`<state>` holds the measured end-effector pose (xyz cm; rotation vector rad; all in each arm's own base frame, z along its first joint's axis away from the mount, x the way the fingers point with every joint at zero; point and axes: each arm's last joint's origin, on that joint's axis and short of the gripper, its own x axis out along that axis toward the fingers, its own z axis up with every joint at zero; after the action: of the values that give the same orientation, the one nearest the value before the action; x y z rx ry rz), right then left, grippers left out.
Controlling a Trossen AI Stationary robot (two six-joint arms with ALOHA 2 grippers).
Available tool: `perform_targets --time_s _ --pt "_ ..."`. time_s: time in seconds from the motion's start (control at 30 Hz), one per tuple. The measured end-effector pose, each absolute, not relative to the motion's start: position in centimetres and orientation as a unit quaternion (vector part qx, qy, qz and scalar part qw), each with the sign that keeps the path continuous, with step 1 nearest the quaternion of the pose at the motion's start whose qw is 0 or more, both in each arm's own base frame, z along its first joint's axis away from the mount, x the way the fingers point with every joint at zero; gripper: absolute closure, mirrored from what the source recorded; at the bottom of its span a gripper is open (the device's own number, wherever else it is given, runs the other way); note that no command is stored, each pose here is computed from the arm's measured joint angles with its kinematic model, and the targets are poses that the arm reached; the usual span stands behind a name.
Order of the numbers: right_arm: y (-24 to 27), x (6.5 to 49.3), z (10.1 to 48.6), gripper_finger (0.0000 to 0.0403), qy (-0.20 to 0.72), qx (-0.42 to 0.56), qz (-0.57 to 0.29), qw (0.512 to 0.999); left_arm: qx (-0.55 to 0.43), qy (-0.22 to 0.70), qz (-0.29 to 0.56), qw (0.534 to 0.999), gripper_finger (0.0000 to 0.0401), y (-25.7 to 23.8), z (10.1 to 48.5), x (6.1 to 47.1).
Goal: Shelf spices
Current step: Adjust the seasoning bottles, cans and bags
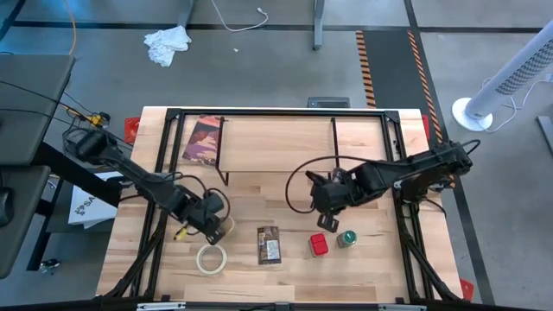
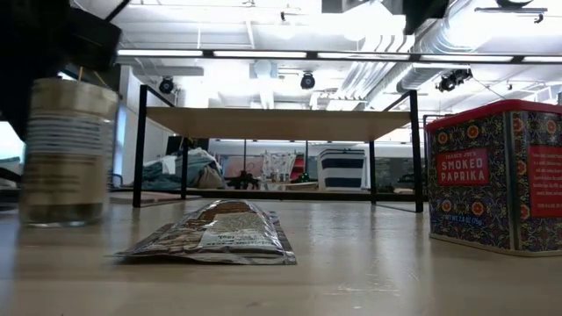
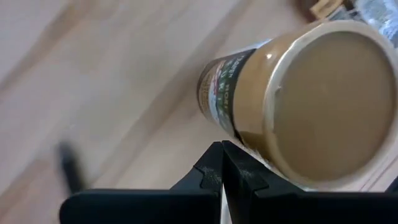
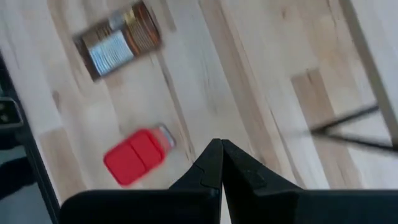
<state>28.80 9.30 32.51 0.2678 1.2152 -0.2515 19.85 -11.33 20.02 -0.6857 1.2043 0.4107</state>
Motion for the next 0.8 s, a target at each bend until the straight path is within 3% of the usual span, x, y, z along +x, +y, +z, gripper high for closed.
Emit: perform_targets --time_s 0.37,0.6,0.8 --pt "11.4 24.3 31.9 0.0403 0.661 0.13 -0.233 0.702 -0.341 0.518 0.139 0.772 0.0401 -11.8 16.2 25.2" --pt "12.3 21.3 28.5 0.0403 0.71 0.189 -0.278 0.619 -0.343 0.516 0.127 0.775 0.0401 -11.5 16.1 25.7" --pt "12.5 18.5 25.0 0.0403 0.686 0.276 -0.29 0.608 -0.317 0.536 0.125 0.772 0.0401 -11.9 16.2 24.8"
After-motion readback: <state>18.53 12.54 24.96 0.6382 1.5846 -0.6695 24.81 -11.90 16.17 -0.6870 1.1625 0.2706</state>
